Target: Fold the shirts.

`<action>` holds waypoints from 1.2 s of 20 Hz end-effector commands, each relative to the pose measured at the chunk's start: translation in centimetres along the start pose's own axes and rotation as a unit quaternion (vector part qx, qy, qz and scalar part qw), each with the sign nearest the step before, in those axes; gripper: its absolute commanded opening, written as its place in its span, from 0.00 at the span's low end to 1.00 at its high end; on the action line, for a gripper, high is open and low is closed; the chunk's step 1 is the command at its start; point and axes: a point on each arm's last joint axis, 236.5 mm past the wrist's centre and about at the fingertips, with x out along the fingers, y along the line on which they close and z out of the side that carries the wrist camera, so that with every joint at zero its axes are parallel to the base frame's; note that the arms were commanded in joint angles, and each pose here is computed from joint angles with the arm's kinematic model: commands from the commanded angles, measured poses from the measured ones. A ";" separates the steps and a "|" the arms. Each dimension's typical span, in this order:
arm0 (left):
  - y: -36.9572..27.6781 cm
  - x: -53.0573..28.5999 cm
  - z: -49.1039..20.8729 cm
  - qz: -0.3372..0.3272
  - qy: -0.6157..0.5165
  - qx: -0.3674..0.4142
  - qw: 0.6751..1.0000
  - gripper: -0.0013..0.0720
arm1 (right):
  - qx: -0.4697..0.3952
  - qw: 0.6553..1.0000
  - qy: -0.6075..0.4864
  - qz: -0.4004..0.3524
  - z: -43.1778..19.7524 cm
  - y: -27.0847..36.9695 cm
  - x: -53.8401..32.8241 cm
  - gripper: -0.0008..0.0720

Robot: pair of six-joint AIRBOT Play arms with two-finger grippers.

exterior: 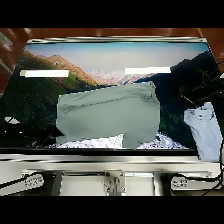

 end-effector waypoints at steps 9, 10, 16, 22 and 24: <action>-1.7 2.3 0.0 0.009 0.009 0.050 0.999 0.07 | 0.001 0.991 0.124 0.048 -8.1 -1.4 7.2 0.95; -1.9 2.0 0.1 0.008 0.003 0.054 0.998 0.06 | 0.002 0.989 0.128 0.072 -9.0 -0.9 8.4 0.95; -3.3 -0.1 0.5 0.007 -0.036 0.106 0.994 0.06 | 0.083 0.988 0.110 0.072 -11.7 -2.3 14.1 0.95; -3.8 -0.6 0.9 0.007 -0.045 0.113 0.993 0.07 | 0.024 0.997 0.062 0.035 -10.3 -0.2 17.5 0.74; -4.8 -1.9 1.9 0.005 -0.058 0.129 0.990 0.06 | 0.006 0.997 0.062 0.050 -10.3 2.3 17.9 0.11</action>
